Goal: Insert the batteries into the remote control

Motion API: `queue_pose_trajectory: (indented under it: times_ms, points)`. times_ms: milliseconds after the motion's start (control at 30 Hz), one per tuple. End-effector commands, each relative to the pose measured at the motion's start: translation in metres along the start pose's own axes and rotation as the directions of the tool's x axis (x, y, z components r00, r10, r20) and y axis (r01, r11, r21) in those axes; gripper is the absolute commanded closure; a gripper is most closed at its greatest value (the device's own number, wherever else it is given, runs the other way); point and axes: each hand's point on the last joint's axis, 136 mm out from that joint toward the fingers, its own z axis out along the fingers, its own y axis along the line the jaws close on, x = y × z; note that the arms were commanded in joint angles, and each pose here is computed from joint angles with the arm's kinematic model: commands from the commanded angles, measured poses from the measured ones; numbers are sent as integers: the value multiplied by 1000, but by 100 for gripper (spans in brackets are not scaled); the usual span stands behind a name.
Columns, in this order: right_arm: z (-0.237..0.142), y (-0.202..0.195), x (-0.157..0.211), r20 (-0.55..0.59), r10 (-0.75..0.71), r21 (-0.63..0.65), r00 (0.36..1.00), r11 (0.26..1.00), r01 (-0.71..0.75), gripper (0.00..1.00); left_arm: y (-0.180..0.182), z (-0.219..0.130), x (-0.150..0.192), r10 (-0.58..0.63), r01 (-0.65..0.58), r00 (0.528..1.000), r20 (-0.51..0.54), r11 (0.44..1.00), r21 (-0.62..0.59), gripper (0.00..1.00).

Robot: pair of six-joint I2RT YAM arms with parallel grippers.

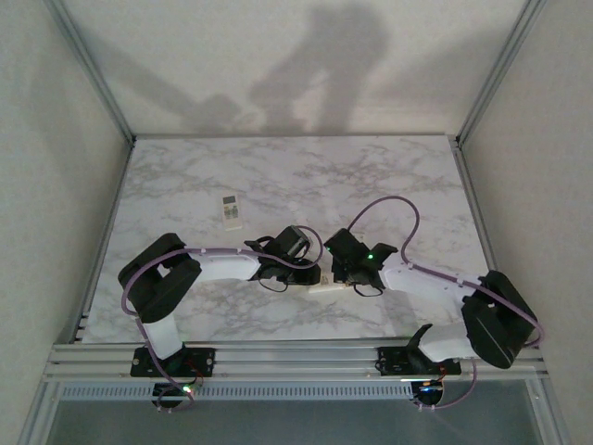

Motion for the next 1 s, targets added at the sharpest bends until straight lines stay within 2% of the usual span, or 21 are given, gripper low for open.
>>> queue_pose_trajectory:
  times_ms: [0, 100, 333, 700, 867, 967]
  points:
    - [2, -9, -7, 11, 2, 71, 1000, 997, -3, 77, -10, 8, 15, 42, -41, 998, -36, 999, 31, 56]
    - [9, -6, -5, -10, -10, 72, 1000, 997, 11, 74, -10, 9, 15, 43, -42, 998, -37, 999, 32, 56]
    - [19, -8, -3, -31, -16, 112, 999, 994, 19, 80, -10, 8, 15, 47, -46, 998, -35, 998, 34, 56]
    - [30, -19, 4, -75, -78, 181, 994, 979, 91, 79, -11, 8, 15, 54, -53, 998, -34, 998, 38, 56]
    - [36, -17, 7, -102, -95, 184, 990, 976, 113, 85, -10, 8, 16, 54, -53, 998, -37, 998, 37, 57]
    - [26, -11, 0, -75, -107, 146, 991, 982, 117, 88, -9, 8, 16, 51, -50, 998, -35, 998, 33, 57]
